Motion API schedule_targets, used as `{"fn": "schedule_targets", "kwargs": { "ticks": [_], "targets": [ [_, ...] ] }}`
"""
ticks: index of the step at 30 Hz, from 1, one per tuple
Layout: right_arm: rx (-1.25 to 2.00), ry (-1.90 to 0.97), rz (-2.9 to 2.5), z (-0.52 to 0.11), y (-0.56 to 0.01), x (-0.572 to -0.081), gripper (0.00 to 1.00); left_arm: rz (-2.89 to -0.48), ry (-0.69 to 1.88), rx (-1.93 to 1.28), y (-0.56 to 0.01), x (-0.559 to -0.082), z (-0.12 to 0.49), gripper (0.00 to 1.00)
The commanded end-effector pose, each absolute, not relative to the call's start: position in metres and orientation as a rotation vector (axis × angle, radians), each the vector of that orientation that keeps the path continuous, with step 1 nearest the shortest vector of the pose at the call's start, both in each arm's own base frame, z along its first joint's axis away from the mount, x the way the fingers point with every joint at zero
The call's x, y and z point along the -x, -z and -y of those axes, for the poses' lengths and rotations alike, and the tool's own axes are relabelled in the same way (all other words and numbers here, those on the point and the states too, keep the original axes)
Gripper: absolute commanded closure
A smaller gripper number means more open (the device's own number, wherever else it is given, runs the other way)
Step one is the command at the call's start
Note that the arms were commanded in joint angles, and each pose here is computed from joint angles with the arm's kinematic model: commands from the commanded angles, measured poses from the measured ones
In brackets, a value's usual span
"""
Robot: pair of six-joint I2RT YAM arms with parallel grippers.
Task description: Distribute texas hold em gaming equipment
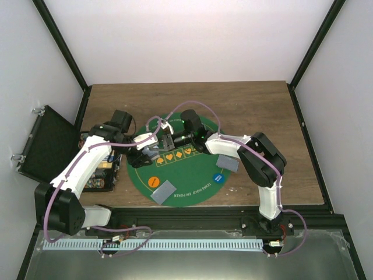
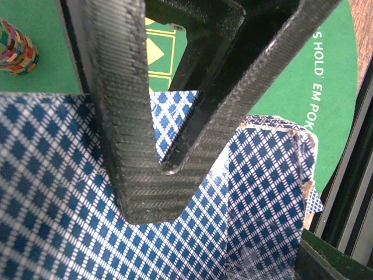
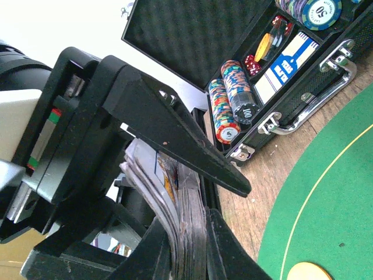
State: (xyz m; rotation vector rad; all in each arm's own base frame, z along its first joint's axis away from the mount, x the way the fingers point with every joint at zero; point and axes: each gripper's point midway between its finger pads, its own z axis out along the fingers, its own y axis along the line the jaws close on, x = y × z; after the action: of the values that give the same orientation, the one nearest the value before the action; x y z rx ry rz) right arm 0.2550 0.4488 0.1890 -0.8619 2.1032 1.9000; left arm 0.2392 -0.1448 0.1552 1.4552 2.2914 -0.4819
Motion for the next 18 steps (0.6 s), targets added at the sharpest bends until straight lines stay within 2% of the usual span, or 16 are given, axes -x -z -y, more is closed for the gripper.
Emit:
{"fn": "schedule_targets", "kwargs": {
  "ticks": [1,5,8,11,18],
  "targets": [
    [1.004,-2.01,-2.0,-0.45,-0.223,-0.227,0.99,-2.198,0.434,-1.457,-0.155,-0.259,0.149,0.27],
    [1.013,-2.01,-1.988,-0.45,-0.226,-0.226,0.99,-2.194,0.416,-1.451,-0.154,-0.266,0.15,0.28],
    [1.018,-2.01,-1.984,-0.448,-0.227,-0.224,0.99,-2.193,0.417,-1.446,-0.155,-0.267,0.151,0.39],
    [1.013,-1.995,-1.992,-0.448,-0.224,-0.225,0.92,-2.188,0.424,-1.447,-0.157,-0.265,0.151,0.47],
    [0.948,-1.851,-2.078,-0.448,-0.21,-0.239,0.75,-2.211,0.432,-1.469,-0.154,-0.256,0.148,0.5]
  ]
}}
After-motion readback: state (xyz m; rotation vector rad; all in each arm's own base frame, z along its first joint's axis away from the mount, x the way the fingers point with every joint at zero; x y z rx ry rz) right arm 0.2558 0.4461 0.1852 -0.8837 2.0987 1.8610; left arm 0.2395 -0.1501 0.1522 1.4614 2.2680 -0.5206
